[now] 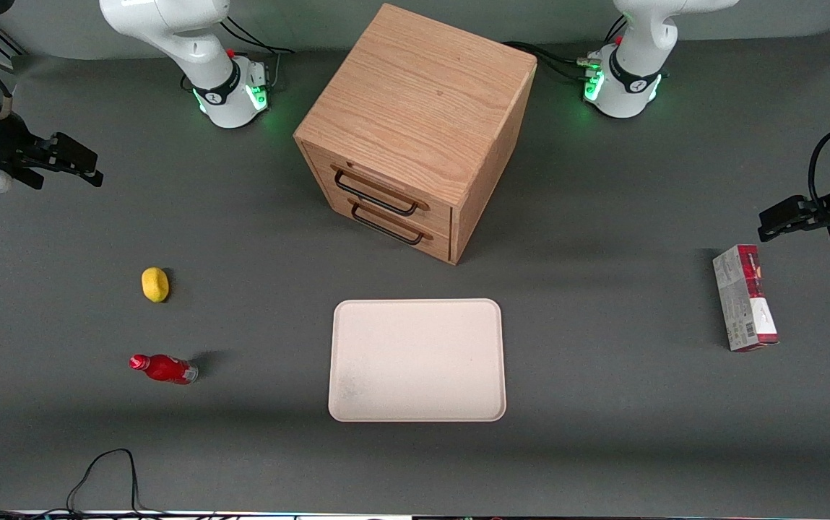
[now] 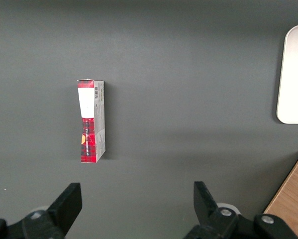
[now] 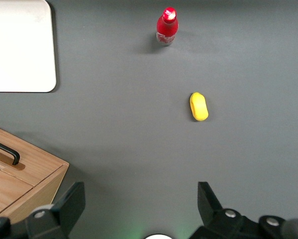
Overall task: Place coke bottle on tray
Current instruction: 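Move the right gripper down toward the small red Coca-Cola bottle, then close the right gripper around the red bottle's neck and lift it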
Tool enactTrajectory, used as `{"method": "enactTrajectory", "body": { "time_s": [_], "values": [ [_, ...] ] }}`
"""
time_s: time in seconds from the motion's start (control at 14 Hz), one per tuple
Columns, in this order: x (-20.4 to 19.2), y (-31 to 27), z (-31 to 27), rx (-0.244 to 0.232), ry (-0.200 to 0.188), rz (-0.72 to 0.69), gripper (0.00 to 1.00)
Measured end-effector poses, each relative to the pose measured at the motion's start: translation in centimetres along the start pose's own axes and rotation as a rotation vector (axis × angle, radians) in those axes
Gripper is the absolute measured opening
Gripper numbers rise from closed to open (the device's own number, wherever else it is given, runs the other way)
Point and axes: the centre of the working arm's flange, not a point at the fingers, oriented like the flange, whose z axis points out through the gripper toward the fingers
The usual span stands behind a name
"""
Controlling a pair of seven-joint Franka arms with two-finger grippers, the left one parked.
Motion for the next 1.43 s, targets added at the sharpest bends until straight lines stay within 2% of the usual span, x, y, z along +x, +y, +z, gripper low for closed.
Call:
{"method": "enactTrajectory", "body": {
  "time_s": [0.29,0.5,0.79,1.0,1.21,1.43],
  "values": [
    [0.3,0.1,0.4,-0.001,-0.003,0.003,1.0],
    [2.0,0.2,2.3,-0.004,-0.011,0.009,1.0],
    [8.9,2.4,7.0,-0.015,-0.015,0.059,1.0],
    [15.4,4.1,12.4,0.023,0.0,0.076,1.0],
    [18.9,4.6,19.1,0.023,-0.005,0.042,1.0],
    [20.9,4.2,24.0,0.026,0.027,0.033,1.0]
  ]
}}
